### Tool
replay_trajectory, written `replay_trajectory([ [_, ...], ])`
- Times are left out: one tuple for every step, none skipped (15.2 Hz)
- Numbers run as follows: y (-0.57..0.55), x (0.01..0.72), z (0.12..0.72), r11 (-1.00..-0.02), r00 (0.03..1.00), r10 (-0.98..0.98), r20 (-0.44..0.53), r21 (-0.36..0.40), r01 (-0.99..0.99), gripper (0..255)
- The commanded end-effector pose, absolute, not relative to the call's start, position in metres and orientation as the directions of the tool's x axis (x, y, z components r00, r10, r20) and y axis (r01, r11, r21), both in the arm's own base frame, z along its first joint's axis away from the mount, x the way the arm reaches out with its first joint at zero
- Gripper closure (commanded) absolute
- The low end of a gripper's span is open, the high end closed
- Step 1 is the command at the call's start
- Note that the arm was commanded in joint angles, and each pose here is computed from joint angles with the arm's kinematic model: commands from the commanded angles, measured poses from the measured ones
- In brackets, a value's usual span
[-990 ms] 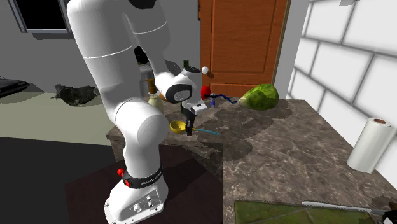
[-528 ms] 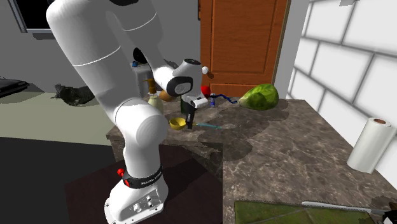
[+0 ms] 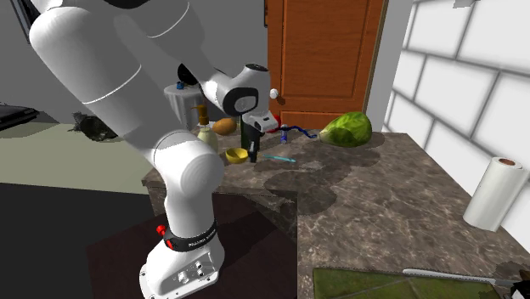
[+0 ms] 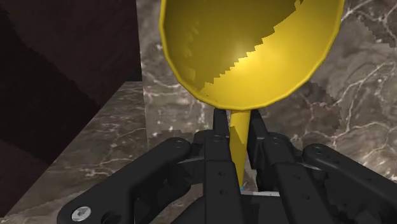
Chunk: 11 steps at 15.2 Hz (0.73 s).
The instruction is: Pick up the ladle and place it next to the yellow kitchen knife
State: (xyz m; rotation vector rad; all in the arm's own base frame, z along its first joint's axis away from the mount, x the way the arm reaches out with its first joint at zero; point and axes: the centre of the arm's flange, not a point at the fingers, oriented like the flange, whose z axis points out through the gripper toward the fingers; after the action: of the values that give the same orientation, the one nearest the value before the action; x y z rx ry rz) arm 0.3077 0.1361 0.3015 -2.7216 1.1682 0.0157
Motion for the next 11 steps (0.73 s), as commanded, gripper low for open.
replay_trajectory([
  [0.137,0.306,0.312,-0.675,0.691,-0.718,-0.081,-0.159,-0.720,255],
  [0.137,0.306,0.317,-0.675,0.691,-0.718,-0.081,-0.159,-0.720,255],
  [0.137,0.306,0.322,-0.675,0.691,-0.718,-0.081,-0.159,-0.720,255],
  [0.137,0.306,0.327,-0.675,0.691,-0.718,-0.081,-0.159,-0.720,255],
  [0.137,0.306,0.333,-0.675,0.691,-0.718,-0.081,-0.159,-0.720,255],
  [0.137,0.306,0.338,-0.675,0.691,-0.718,-0.081,-0.159,-0.720,255],
  [0.137,0.306,0.343,-0.675,0.691,-0.718,-0.081,-0.159,-0.720,255],
  [0.137,0.306,0.349,-0.675,0.691,-0.718,-0.081,-0.159,-0.720,255],
  [0.137,0.306,0.352,-0.675,0.691,-0.718,-0.081,-0.159,-0.720,255],
  [0.150,0.307,0.352,-0.675,0.691,-0.718,-0.081,-0.159,-0.720,255],
  [0.163,0.307,0.352,-0.675,0.691,-0.718,-0.081,-0.159,-0.720,255],
])
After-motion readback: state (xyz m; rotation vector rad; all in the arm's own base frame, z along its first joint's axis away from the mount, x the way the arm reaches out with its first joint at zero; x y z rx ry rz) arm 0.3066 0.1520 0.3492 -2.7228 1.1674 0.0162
